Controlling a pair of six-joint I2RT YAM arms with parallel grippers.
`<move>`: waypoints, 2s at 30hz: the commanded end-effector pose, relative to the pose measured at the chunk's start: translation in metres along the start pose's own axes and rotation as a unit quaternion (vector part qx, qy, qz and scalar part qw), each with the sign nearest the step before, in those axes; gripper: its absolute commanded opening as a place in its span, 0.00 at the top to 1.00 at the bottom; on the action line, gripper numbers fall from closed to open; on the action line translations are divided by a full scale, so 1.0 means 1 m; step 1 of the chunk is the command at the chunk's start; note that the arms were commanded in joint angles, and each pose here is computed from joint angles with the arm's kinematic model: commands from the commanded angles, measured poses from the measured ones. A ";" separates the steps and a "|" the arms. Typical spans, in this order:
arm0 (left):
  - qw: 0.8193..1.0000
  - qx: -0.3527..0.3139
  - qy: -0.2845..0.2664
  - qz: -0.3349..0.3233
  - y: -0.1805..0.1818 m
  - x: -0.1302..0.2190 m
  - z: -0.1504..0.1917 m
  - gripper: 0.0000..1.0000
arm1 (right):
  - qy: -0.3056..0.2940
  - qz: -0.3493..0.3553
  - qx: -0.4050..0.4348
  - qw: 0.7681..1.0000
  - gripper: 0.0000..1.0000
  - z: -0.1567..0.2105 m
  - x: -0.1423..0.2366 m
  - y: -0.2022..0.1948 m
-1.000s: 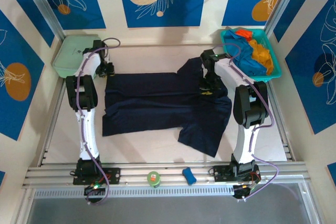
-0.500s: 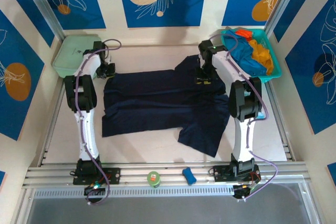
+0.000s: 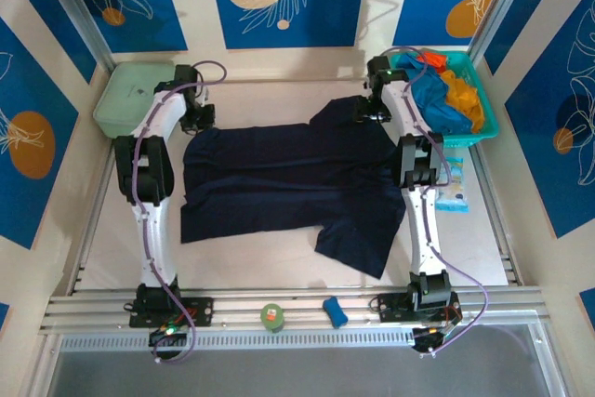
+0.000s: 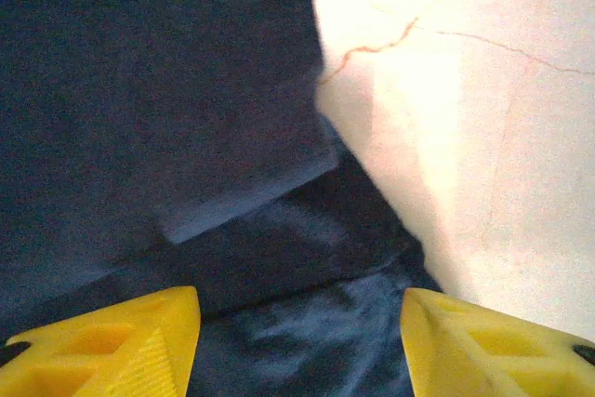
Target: Fold and stack the t-shirts
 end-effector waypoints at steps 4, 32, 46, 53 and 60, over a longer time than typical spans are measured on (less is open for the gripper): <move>1.000 -0.002 -0.009 0.009 -0.009 0.019 0.007 1.00 | 0.049 -0.004 -0.013 0.999 0.46 0.024 -0.013 -0.012; 0.998 0.009 -0.056 -0.002 -0.003 0.077 0.016 1.00 | 0.078 -0.020 -0.004 0.997 1.00 0.115 0.067 0.093; 0.999 0.007 -0.047 -0.024 0.008 0.066 0.030 1.00 | 0.080 -0.030 -0.009 0.996 0.56 0.134 0.093 0.123; 0.999 0.008 -0.049 -0.022 0.007 0.069 0.031 1.00 | 0.041 -0.021 -0.059 0.997 0.50 0.095 0.109 0.070; 0.999 0.006 -0.052 -0.014 0.000 0.073 0.035 1.00 | 0.062 0.002 -0.093 0.994 0.51 0.073 0.061 0.027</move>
Point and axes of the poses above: each hand's point on the last joint's axis, 136 mm out from that joint toward the fingers, its own x axis back along the fingers, its own y axis along the line the jaws close on, z = x × y, the point moved 1 cm from there along x, back along the fingers, and after that the axes turned 9 degrees about x, right-handed, at the moved point
